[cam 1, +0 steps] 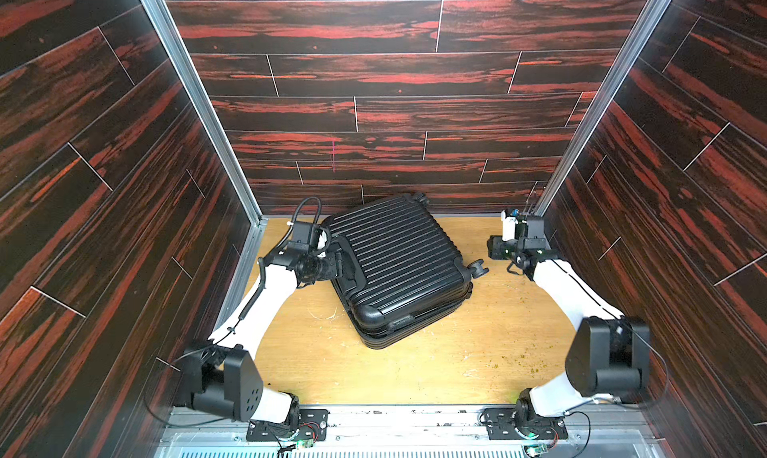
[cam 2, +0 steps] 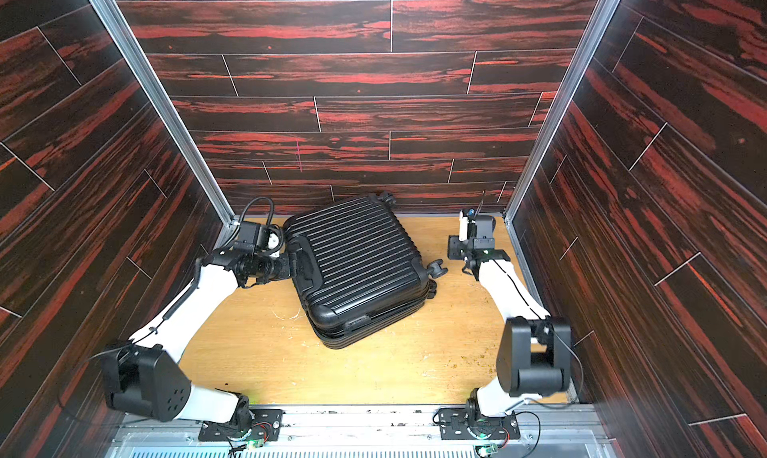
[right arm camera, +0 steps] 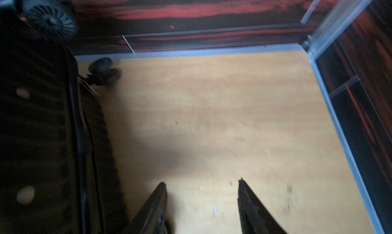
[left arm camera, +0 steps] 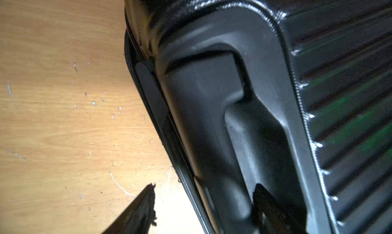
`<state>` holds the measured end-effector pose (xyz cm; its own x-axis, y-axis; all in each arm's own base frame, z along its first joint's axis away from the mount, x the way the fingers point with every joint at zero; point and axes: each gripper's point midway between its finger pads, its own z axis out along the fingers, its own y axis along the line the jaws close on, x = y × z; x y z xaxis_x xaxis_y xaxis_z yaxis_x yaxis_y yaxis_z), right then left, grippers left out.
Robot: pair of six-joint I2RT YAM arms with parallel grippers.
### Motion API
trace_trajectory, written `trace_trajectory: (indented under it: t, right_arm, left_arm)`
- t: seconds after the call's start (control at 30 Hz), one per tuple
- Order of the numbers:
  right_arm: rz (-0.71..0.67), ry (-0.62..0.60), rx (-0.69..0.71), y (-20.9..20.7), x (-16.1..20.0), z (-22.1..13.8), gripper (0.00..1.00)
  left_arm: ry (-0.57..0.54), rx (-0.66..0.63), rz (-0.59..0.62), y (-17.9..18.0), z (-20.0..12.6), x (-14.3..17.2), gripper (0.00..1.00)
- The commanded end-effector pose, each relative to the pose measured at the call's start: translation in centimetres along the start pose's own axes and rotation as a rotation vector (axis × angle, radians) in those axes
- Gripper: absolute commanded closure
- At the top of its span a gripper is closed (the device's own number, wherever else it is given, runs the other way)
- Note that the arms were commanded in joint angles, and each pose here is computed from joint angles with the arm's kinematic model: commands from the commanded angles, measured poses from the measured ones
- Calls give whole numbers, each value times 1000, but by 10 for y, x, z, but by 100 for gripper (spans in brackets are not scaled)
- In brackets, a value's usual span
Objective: Close the suitcase zippers
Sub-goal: Adjust the suitcase at the center of the board.
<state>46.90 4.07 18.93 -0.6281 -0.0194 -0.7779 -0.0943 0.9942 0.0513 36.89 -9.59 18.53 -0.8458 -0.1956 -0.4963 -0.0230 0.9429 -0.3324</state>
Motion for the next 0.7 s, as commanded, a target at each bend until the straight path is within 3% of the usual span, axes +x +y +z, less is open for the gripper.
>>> trace_trajectory:
  t: [0.0,0.13,0.37,0.67]
  right_arm:
    - [-63,48,-127,20,3,17,45]
    - [-106,79,-256,44,3,25,45]
    - [-143,158,-365,76,28,31,45]
    - [-124,185,-454,104,65,-3,46]
  left_arm:
    - [-6,9,-52,2,3,2,26]
    - [26,48,-65,-5,14,3,26]
    - [90,47,-65,-6,28,3,29]
    - [103,20,-39,-5,33,-6,32]
